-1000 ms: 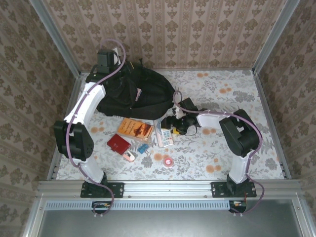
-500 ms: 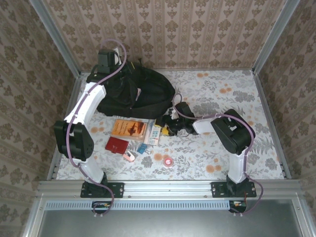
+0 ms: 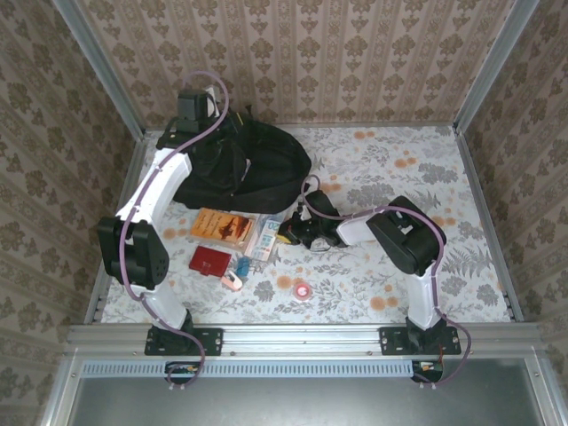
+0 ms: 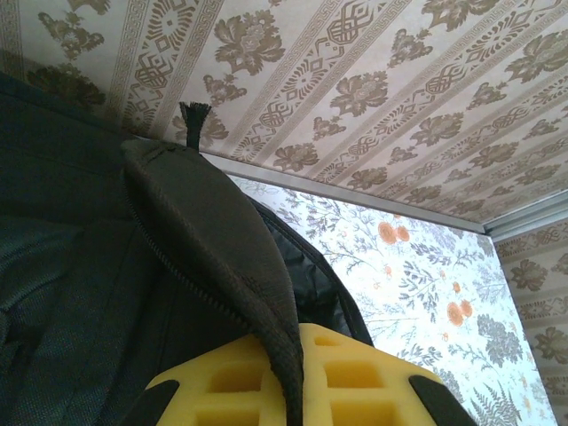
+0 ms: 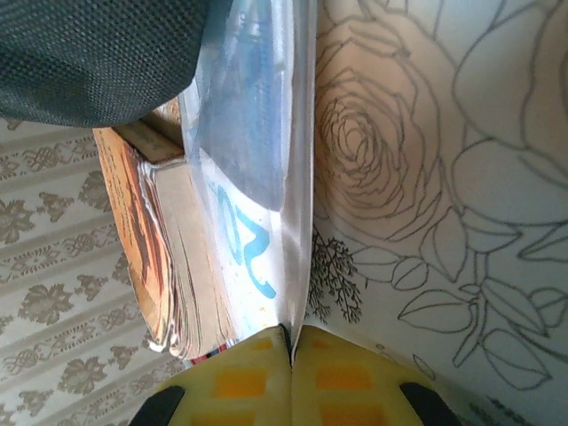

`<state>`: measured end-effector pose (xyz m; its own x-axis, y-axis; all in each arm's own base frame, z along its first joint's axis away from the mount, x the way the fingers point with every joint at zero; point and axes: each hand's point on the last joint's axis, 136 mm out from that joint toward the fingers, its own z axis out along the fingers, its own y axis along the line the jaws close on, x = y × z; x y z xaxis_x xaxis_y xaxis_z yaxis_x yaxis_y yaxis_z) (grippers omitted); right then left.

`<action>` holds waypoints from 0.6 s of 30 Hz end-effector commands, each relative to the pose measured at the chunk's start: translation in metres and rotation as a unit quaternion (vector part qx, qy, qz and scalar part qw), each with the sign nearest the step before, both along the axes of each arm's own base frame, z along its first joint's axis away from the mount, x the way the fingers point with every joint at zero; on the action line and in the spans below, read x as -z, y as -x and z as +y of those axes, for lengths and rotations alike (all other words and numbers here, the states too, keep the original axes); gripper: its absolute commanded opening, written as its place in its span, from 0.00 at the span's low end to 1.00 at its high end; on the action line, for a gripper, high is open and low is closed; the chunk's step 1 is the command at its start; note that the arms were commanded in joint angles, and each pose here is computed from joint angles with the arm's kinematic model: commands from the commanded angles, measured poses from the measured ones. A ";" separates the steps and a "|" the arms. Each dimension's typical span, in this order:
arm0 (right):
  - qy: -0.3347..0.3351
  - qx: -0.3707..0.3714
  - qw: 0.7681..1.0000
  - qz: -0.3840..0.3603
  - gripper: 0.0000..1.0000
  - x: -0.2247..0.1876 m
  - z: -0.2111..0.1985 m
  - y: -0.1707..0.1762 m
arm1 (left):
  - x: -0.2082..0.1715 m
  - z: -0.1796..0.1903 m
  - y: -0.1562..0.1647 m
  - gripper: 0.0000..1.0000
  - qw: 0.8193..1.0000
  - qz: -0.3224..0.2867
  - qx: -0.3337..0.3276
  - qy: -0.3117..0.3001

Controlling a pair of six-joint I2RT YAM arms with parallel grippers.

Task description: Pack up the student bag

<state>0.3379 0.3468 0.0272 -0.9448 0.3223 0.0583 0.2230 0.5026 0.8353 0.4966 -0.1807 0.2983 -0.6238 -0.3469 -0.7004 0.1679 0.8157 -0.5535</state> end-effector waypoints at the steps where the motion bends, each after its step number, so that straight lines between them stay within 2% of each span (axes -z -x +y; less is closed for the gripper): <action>1: 0.005 0.024 0.999 -0.034 0.00 -0.012 -0.003 -0.013 | -0.036 0.000 0.007 0.00 0.999 -0.049 0.001 0.009; 6: 0.017 0.035 0.998 -0.051 0.00 -0.026 -0.016 -0.005 | -0.037 0.000 0.008 0.00 0.999 -0.051 0.002 0.005; 13: 0.054 0.045 0.995 -0.069 0.00 -0.044 -0.050 0.022 | -0.043 -0.001 0.008 0.00 0.998 -0.057 0.007 0.007; 18: 0.110 0.074 0.987 -0.087 0.00 -0.060 -0.096 0.038 | -0.044 -0.007 0.007 0.00 0.998 -0.061 0.025 0.007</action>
